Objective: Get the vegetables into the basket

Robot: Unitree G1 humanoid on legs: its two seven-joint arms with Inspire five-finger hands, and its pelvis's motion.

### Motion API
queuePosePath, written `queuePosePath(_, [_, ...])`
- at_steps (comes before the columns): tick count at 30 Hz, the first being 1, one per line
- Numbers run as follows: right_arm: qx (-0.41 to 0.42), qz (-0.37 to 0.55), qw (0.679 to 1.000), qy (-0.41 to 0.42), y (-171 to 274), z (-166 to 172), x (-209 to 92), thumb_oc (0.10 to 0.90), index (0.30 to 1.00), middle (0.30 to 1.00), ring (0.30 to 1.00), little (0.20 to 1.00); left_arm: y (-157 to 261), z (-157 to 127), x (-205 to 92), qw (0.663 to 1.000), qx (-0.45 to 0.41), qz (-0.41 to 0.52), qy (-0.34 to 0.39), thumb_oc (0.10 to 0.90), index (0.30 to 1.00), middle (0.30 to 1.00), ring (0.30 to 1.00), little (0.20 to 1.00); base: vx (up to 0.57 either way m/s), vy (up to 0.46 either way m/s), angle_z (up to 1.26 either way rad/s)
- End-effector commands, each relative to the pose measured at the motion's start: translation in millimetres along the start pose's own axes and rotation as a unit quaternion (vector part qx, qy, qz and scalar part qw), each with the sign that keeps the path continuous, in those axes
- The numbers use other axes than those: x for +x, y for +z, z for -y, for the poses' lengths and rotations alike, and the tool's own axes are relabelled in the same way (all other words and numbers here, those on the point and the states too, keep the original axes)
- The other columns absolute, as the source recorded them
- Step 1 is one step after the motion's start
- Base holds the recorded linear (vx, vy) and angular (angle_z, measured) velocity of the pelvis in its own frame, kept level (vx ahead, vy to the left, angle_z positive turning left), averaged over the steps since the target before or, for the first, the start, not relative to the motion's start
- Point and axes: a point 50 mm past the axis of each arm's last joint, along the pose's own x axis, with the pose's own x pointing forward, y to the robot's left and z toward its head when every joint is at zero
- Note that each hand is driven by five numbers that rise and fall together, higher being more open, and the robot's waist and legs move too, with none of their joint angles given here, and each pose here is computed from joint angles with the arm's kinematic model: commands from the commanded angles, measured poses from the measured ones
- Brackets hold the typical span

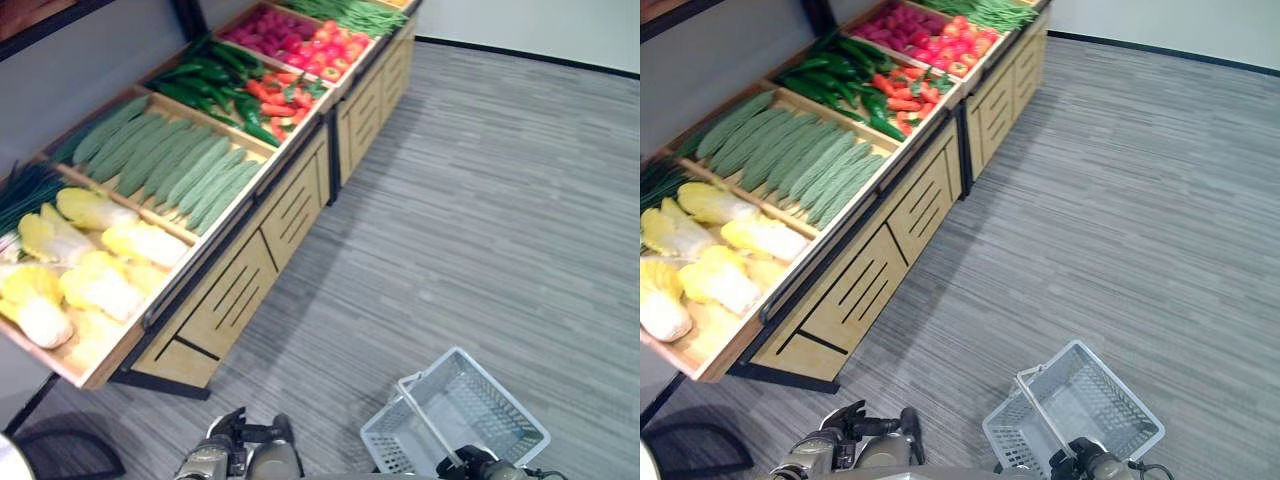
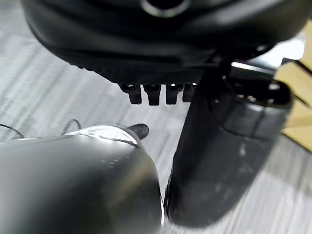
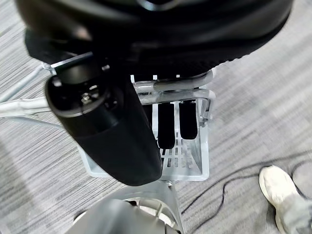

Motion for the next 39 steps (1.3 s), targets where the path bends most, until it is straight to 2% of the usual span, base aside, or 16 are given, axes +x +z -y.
queuePosePath(1, [0.028, 0.025, 0.999, 0.007, 13.7, -0.3, 1.2, 0.4, 0.3, 0.3, 0.3, 0.3, -23.6, -11.6, -2.9, 0.998, 0.019, -0.05, 0.014, 0.9, 1.0, 1.0, 1.0, 1.0, -0.11, -0.001, 0.73])
queuePosePath(12, [0.039, 0.009, 0.999, 0.017, 6.6, -10.0, 1.6, 0.4, 0.3, 0.3, 0.3, 0.3, -16.5, -16.2, -2.1, 0.998, 0.046, -0.045, 0.014, 0.9, 1.0, 1.0, 1.0, 1.0, 0.04, 0.094, 0.71])
queuePosePath(31, [0.026, 0.023, 0.999, 0.025, 19.0, -7.8, 2.4, 0.4, 0.3, 0.3, 0.3, 0.3, -9.3, -37.7, -3.1, 0.996, 0.068, -0.035, 0.039, 0.9, 1.0, 1.0, 1.0, 1.0, 0.06, 0.183, 0.08])
queuePosePath(39, [0.058, 0.011, 0.998, 0.021, 9.6, -12.6, 2.4, 0.4, 0.3, 0.3, 0.3, 0.3, 26.3, -42.1, -0.7, 0.994, 0.095, 0.019, 0.048, 0.9, 1.0, 1.0, 1.0, 1.0, 0.08, -0.106, 0.72])
